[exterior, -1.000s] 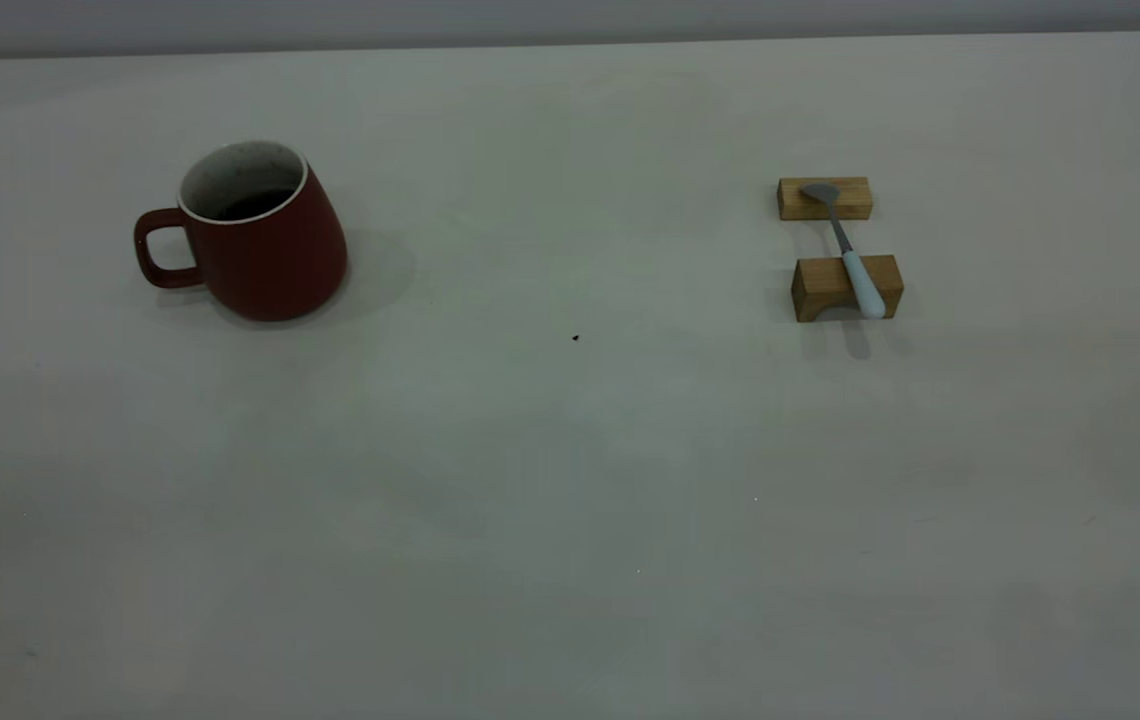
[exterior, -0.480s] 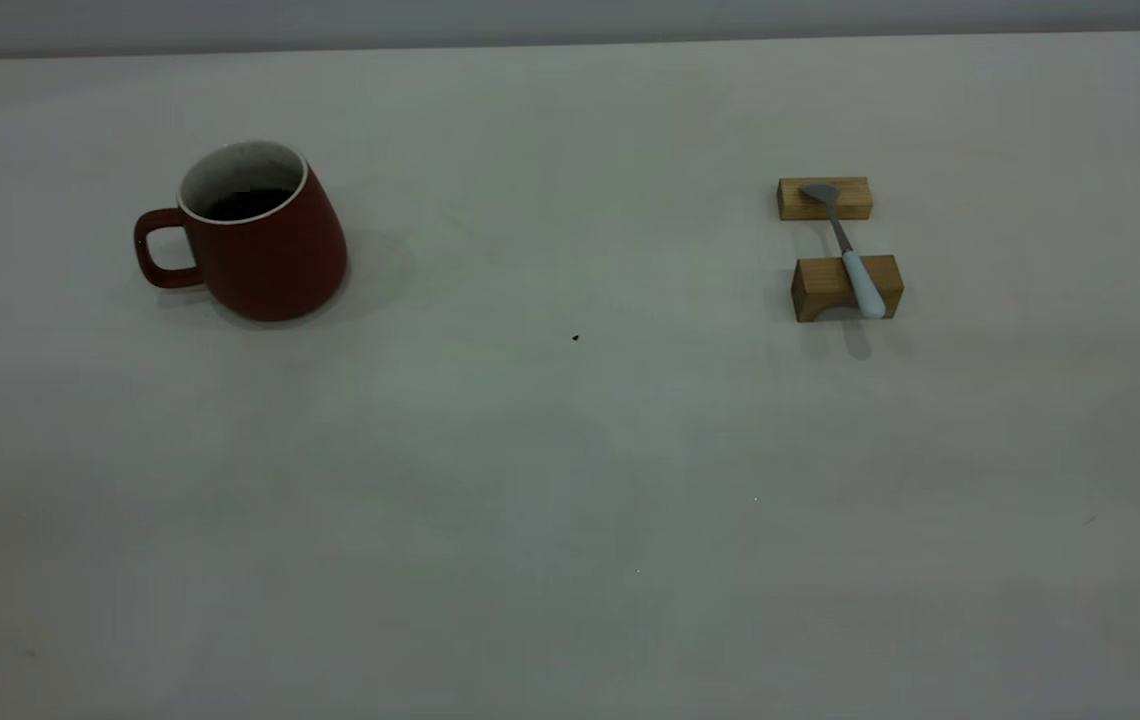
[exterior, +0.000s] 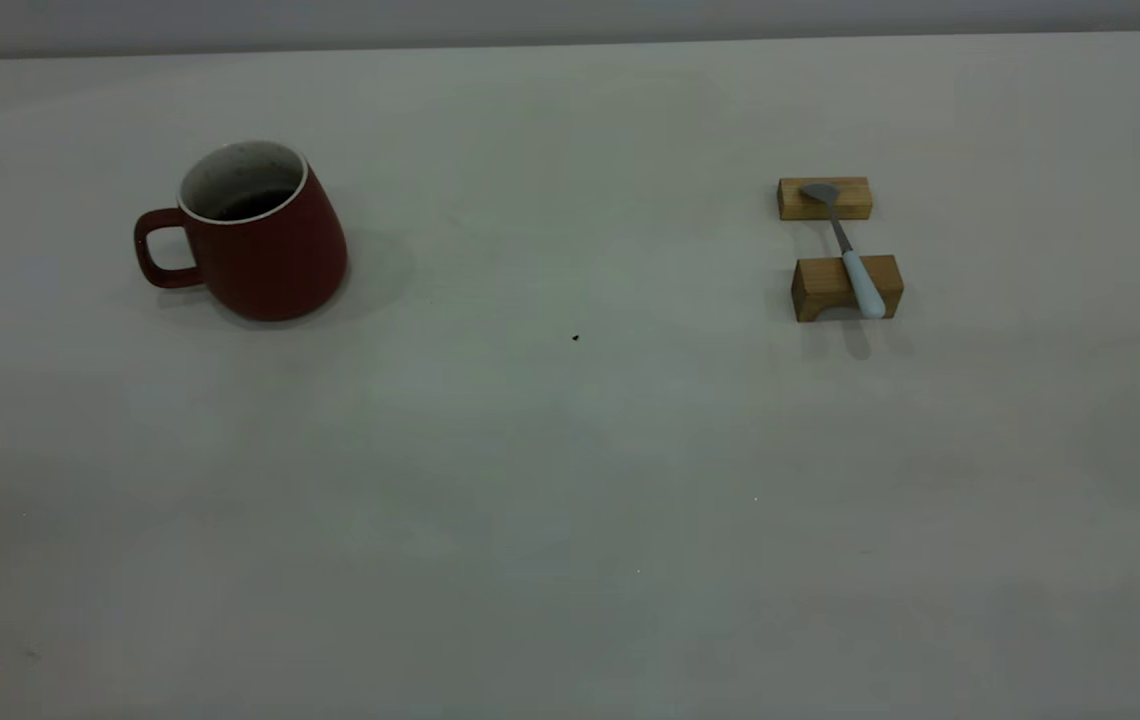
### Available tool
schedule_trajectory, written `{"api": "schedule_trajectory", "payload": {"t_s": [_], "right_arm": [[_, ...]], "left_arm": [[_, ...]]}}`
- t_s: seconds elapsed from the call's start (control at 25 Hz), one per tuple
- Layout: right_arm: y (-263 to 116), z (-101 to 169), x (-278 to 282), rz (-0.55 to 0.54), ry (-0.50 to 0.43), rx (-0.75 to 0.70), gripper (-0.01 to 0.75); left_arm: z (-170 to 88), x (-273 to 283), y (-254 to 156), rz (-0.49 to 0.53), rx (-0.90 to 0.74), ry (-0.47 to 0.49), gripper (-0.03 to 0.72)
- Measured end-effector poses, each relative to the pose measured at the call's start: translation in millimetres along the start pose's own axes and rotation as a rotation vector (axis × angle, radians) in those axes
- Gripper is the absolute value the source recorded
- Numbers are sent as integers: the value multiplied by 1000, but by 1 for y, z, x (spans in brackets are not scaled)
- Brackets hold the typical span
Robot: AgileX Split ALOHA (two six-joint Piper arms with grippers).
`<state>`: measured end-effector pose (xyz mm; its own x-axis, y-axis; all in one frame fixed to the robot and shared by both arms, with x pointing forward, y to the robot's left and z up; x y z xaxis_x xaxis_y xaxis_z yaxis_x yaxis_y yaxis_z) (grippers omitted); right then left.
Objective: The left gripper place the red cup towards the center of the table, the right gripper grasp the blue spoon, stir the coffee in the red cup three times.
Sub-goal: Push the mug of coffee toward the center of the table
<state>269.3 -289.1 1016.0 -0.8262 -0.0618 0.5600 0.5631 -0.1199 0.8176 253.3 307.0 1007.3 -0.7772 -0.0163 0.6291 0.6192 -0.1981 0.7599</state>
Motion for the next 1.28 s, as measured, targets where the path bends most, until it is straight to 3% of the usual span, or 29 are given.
{"api": "schedule_trajectory", "payload": {"t_s": [0.56,0.84,1.08,1.28], "right_arm": [[0,0,0,0,0,0,565],[0,0,0,0,0,0,565],[0,0,0,0,0,0,565],[0,0,0,0,0,0,565]], "left_arm": [[0,-1,1,20,2,-3,594],[13,-20,51,211,-29,2,594],[22,-80,103,386,-71,-22,594],[29,-146,136,506,-239,-49,597]]}}
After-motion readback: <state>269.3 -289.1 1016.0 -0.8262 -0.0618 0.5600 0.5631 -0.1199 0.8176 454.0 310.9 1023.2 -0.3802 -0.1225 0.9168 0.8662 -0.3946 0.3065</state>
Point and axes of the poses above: a point on each arm's last joint axis where the gripper is mounted, x pointing back along that axis away from the gripper, z along the wrist's bending axis when the last joint is at zero, y = z × x, the point moved 4 cm from there along -x, pointing out along that axis toward the gripper, and after that the axes turned 11 degrees about -x, right-handed, at the moved point
